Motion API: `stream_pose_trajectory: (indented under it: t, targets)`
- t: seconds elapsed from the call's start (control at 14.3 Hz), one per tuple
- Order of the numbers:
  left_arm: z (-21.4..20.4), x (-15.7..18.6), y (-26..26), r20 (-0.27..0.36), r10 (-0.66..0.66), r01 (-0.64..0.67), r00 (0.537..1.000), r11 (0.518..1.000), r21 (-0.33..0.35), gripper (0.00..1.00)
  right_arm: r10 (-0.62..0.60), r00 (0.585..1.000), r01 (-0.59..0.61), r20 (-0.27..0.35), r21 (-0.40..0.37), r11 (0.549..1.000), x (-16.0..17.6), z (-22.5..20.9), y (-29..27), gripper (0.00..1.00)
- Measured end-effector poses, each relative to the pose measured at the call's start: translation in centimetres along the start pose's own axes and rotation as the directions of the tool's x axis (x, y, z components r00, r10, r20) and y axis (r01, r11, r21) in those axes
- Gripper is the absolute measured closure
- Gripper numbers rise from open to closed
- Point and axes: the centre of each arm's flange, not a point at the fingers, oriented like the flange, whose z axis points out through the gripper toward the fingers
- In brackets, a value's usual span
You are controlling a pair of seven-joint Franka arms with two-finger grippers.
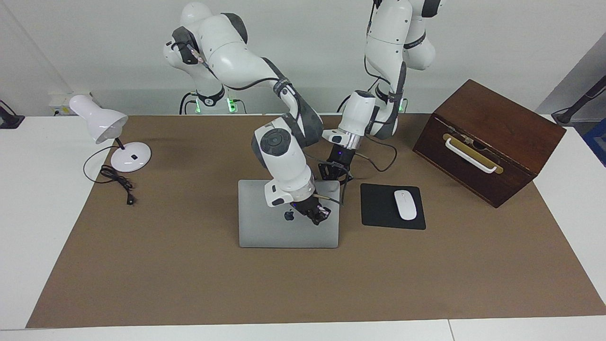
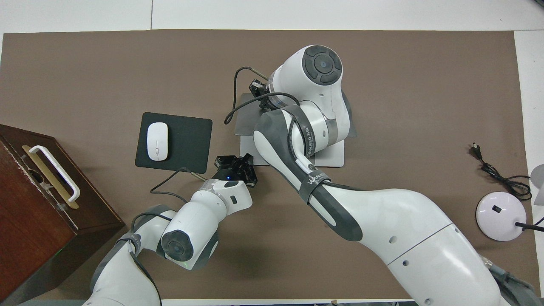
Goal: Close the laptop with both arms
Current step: 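Press the lid down toward the keyboard with the right gripper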
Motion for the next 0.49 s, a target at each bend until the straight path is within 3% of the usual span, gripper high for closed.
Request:
stream_pose_trajectory:
  t: [0.49]
  targets:
    - [0.0,0.0,0.0,0.0,0.0,0.0,1.0,1.0,0.0,0.99,0.027,0.996,-0.031,0.08,0.042,0.999,0.46,0.61,0.72,0.99]
